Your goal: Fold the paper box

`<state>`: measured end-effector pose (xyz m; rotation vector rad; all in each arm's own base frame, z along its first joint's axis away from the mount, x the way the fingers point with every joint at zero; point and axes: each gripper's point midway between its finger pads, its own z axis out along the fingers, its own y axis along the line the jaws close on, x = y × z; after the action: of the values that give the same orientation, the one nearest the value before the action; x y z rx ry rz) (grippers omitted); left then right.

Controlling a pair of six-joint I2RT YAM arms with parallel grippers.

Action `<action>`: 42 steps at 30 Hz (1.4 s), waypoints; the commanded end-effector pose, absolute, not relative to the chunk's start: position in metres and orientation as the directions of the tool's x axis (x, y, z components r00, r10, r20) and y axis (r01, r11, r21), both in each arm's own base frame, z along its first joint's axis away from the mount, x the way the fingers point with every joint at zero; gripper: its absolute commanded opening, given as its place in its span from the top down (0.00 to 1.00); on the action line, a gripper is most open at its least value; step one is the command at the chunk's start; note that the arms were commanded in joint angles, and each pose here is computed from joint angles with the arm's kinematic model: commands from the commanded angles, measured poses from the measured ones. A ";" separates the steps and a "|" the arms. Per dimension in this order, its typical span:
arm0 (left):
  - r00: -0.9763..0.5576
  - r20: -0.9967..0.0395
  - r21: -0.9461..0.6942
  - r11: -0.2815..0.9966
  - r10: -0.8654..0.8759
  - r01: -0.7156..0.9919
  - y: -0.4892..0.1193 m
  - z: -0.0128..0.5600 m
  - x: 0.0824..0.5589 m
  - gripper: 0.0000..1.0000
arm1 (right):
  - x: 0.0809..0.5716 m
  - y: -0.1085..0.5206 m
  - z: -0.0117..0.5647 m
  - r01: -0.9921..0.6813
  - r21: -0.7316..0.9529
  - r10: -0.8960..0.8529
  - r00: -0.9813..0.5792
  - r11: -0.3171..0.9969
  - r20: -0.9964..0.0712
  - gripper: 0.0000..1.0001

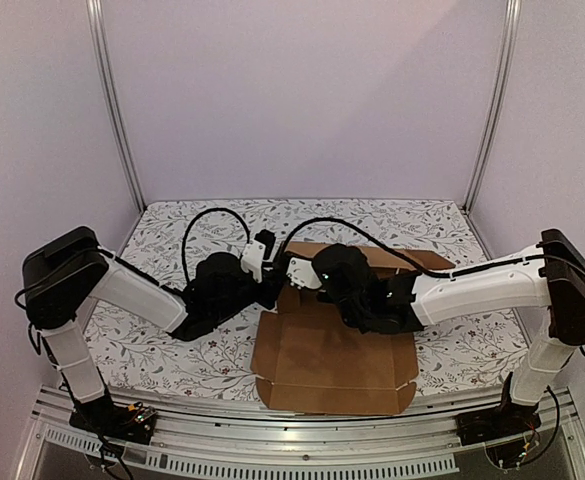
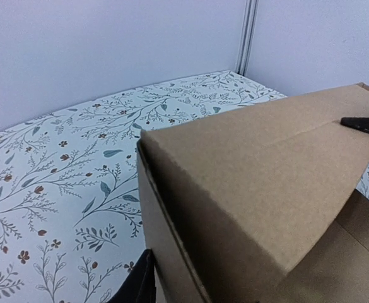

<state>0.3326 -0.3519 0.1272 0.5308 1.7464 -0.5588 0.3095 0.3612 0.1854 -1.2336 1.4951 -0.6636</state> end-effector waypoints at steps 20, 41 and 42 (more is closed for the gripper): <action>-0.258 -0.965 -0.102 0.844 0.044 0.527 -0.374 0.129 0.329 0.58 | 0.289 0.400 0.139 -0.504 -0.796 -0.908 0.055 0.335 -0.416 1.00; -0.341 -0.936 -0.145 0.797 0.081 0.587 -0.358 0.073 0.326 0.57 | 0.287 0.403 0.145 -0.518 -0.780 -0.894 0.065 0.350 -0.444 1.00; -0.346 -0.935 -0.146 0.797 0.083 0.586 -0.359 0.070 0.326 0.58 | 0.287 0.404 0.145 -0.519 -0.780 -0.893 0.066 0.351 -0.446 1.00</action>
<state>0.3319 -0.3492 0.0916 0.4482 1.8323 -0.5158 0.3082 0.3759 0.1832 -1.1456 1.5789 -0.6153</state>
